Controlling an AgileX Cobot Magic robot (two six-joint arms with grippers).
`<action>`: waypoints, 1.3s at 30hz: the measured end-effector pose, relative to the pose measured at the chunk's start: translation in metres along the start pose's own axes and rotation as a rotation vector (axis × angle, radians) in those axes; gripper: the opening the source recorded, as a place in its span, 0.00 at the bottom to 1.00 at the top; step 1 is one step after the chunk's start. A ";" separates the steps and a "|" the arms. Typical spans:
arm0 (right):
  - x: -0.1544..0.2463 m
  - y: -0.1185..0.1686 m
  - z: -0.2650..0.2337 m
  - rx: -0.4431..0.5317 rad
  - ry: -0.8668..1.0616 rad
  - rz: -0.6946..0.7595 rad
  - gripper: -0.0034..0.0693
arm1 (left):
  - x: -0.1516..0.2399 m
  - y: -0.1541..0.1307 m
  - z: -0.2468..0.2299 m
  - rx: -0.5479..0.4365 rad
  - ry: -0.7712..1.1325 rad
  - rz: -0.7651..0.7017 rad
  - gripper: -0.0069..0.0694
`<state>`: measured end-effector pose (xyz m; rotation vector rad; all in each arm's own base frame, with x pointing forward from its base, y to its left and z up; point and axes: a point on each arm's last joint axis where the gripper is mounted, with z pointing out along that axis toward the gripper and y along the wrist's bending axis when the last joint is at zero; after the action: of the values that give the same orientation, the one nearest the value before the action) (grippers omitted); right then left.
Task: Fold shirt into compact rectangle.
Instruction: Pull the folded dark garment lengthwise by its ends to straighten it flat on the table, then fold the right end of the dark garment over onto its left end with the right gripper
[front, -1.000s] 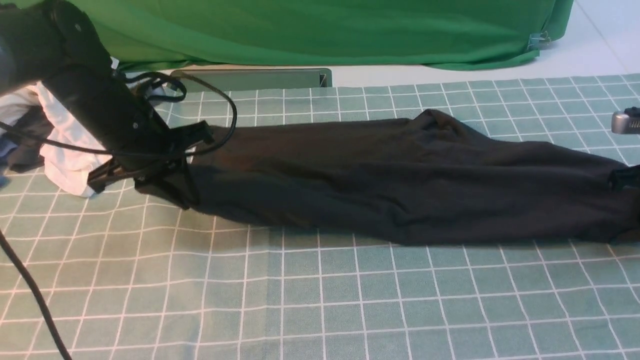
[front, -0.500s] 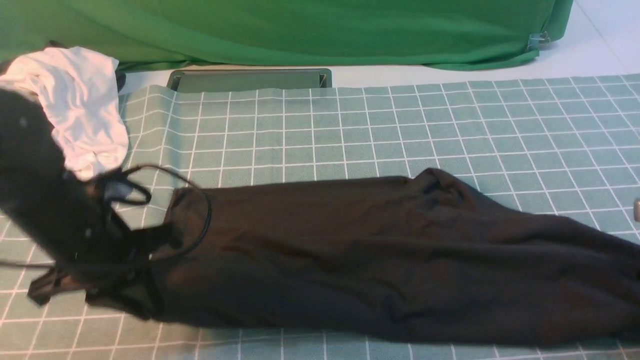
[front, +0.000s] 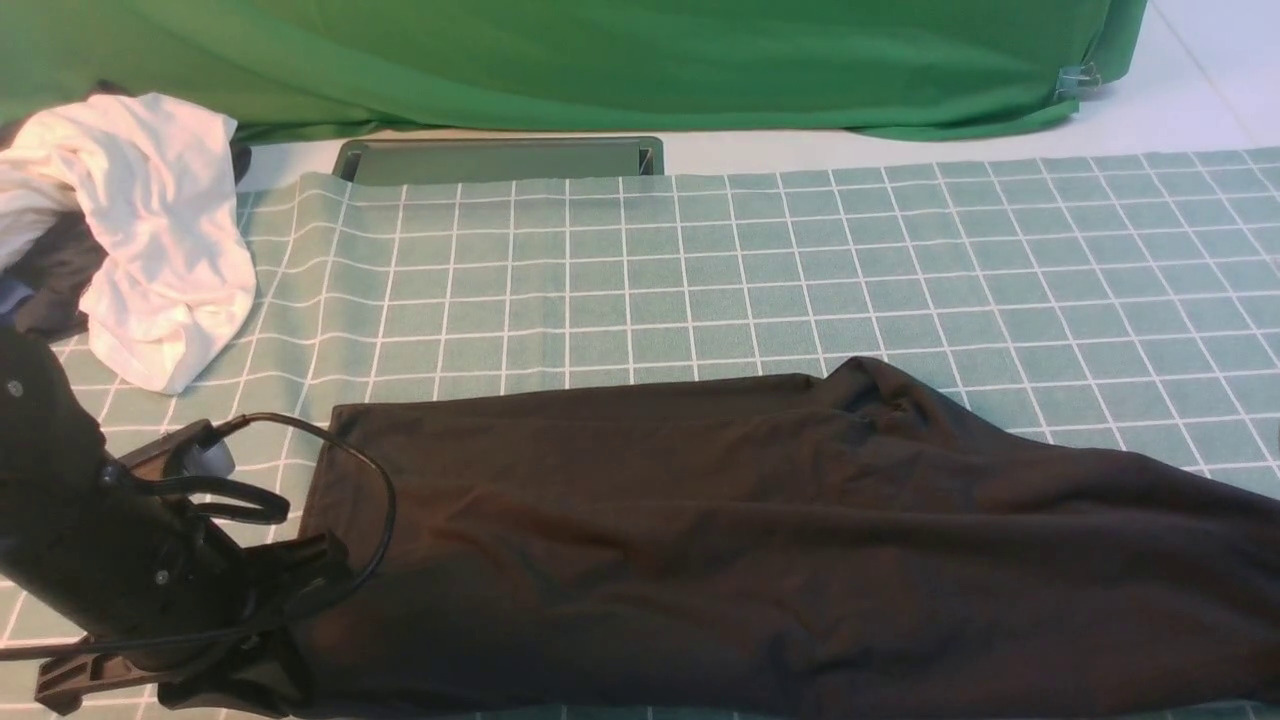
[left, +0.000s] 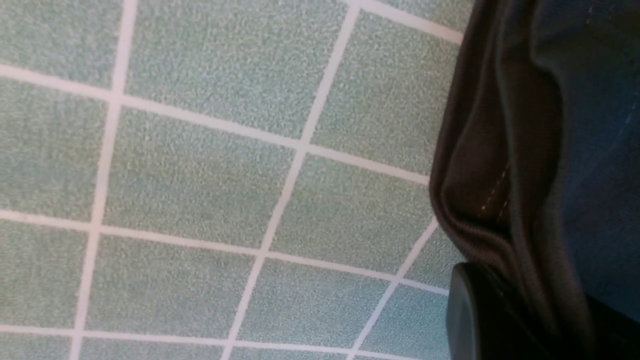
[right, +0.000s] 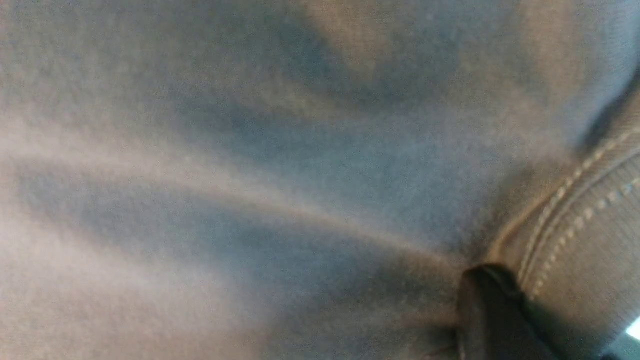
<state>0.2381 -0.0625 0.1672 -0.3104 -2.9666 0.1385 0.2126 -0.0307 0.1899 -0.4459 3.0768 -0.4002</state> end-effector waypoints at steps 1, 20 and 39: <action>0.000 0.000 0.000 0.000 -0.002 0.000 0.10 | 0.000 0.000 0.000 -0.001 0.000 0.001 0.12; -0.007 -0.058 -0.008 0.121 -0.068 0.228 0.10 | 0.012 -0.027 0.000 0.112 0.078 0.023 0.62; 0.008 -0.045 -0.083 0.087 -0.272 0.258 0.10 | -0.038 -0.065 -0.132 0.130 -0.311 0.230 0.61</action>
<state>0.2354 -0.0986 0.2548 -0.7148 -3.1597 0.3662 0.2617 -0.0473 0.3329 -0.1317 2.7394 -0.4694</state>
